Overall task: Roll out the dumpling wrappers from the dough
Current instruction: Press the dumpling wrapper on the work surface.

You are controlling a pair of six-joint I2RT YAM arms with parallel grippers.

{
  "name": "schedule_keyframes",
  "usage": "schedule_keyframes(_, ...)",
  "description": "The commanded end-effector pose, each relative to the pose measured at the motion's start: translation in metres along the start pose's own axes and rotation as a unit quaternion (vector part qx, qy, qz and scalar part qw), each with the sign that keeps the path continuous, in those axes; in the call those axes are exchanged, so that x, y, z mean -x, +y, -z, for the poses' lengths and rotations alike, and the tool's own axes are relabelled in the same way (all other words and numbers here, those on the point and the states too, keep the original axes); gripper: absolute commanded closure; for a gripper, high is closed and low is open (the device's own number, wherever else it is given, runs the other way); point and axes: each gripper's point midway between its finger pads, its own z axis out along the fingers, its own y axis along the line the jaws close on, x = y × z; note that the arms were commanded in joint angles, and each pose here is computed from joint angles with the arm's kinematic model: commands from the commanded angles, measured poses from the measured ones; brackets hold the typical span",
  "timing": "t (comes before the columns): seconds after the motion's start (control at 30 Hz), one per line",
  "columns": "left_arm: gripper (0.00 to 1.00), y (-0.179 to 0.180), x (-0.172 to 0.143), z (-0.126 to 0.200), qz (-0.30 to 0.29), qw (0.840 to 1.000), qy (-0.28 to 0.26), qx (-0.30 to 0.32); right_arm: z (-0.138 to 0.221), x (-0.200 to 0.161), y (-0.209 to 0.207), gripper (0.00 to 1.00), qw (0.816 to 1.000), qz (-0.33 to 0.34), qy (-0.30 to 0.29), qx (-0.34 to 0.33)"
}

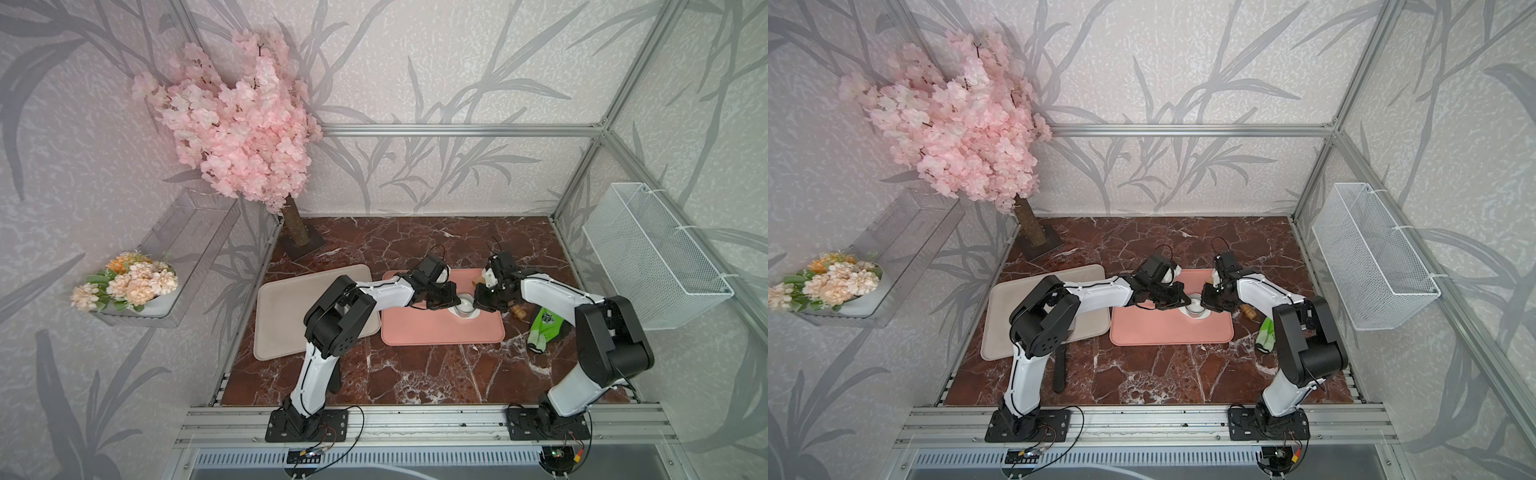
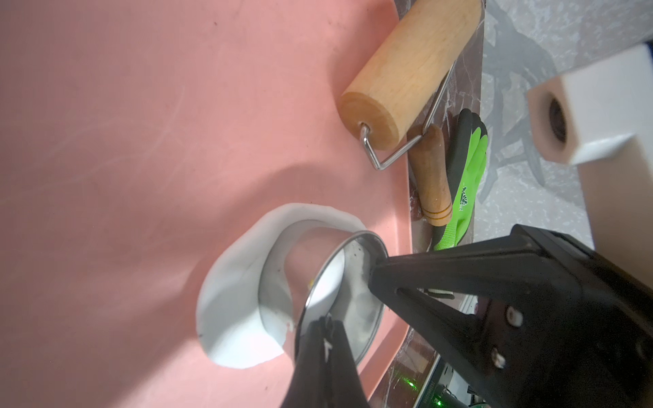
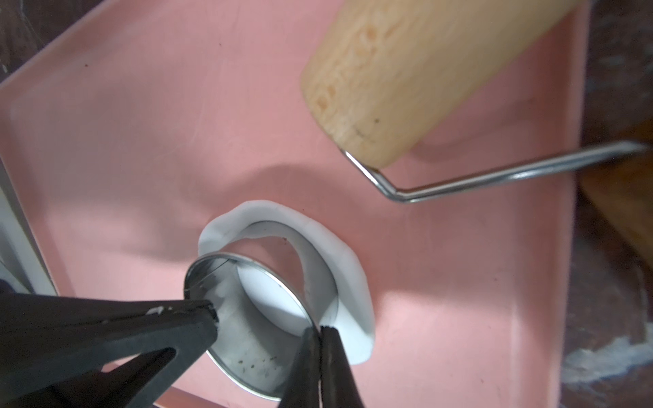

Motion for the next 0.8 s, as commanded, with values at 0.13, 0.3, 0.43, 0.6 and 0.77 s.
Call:
schedule_keyframes(0.13, 1.0, 0.1, -0.051, 0.001, 0.08, 0.983, 0.068, 0.153, -0.019, -0.032, -0.064, 1.0, 0.992, -0.034, 0.053, -0.109)
schedule_keyframes(0.3, 1.0, 0.104, -0.052, 0.002, 0.081, 0.981, 0.071, 0.16, -0.02, -0.032, -0.062, 1.0, 0.992, -0.036, 0.057, -0.106)
schedule_keyframes(0.43, 1.0, 0.108, -0.054, 0.0, 0.081, 0.98, 0.076, 0.165, -0.019, -0.033, -0.062, 1.0, 0.992, -0.038, 0.059, -0.106)
schedule_keyframes(0.6, 1.0, 0.112, -0.056, 0.0, 0.085, 0.979, 0.079, 0.168, -0.019, -0.033, -0.063, 1.0, 0.992, -0.037, 0.059, -0.108)
schedule_keyframes(0.77, 1.0, 0.113, -0.056, 0.0, 0.085, 0.979, 0.08, 0.169, -0.019, -0.033, -0.063, 1.0, 0.992, -0.037, 0.06, -0.109)
